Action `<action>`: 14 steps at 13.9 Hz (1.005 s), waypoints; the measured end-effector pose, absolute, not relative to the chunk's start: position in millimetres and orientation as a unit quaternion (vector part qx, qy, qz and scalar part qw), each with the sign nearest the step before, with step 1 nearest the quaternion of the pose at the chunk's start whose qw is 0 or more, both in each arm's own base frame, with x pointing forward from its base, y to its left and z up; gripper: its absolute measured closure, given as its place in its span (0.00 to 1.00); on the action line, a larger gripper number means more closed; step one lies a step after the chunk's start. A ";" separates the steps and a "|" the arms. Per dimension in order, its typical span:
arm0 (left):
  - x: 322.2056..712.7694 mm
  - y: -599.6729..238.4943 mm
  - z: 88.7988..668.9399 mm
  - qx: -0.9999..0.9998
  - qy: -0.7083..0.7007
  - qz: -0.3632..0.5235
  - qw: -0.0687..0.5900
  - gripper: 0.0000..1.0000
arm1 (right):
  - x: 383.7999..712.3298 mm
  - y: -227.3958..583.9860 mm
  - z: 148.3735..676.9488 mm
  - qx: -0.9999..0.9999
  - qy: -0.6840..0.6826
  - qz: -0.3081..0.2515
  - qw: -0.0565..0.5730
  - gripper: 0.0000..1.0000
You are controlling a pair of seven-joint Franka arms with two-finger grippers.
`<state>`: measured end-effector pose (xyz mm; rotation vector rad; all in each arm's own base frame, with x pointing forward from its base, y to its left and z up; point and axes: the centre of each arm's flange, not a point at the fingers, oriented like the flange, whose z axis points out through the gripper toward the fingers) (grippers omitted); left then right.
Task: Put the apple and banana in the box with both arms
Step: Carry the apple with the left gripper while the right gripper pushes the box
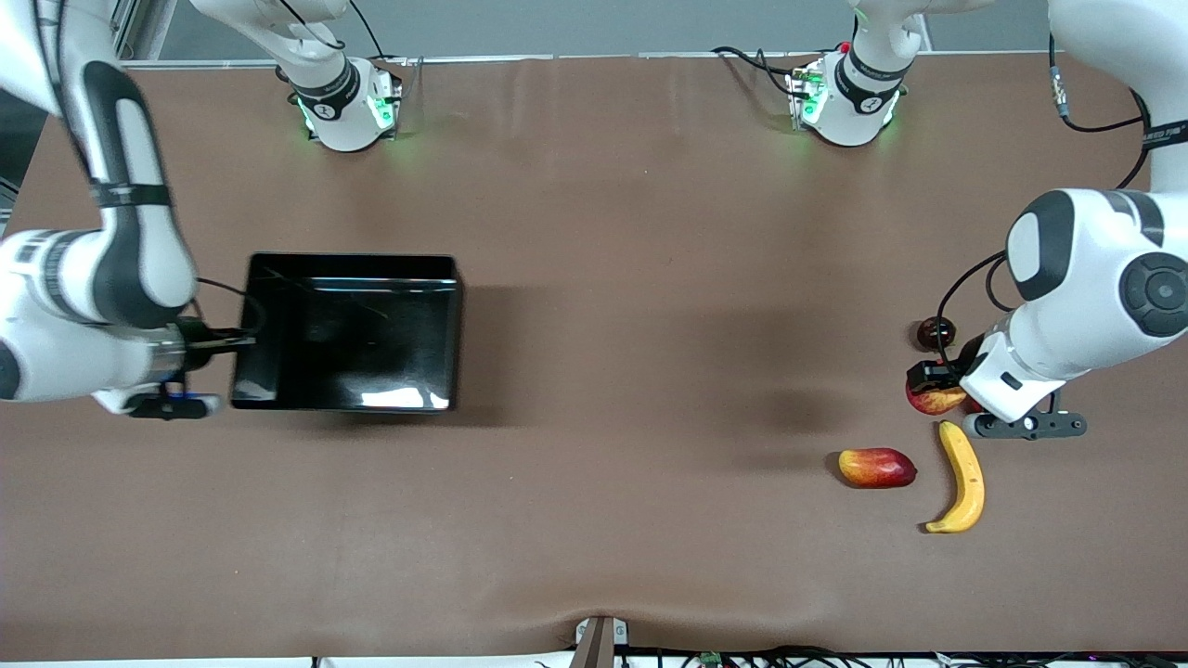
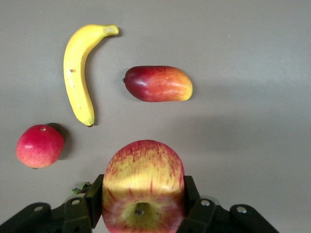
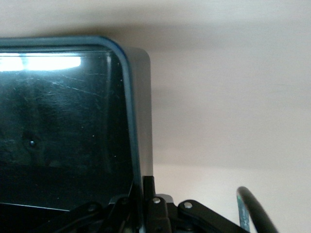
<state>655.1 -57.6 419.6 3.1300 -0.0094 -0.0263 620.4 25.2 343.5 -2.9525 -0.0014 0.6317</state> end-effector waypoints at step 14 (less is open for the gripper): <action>611.1 -213.4 478.4 0.998 0.043 -0.029 0.032 0.33 | 534.8 407.2 239.5 -0.992 0.034 0.113 0.049 0.95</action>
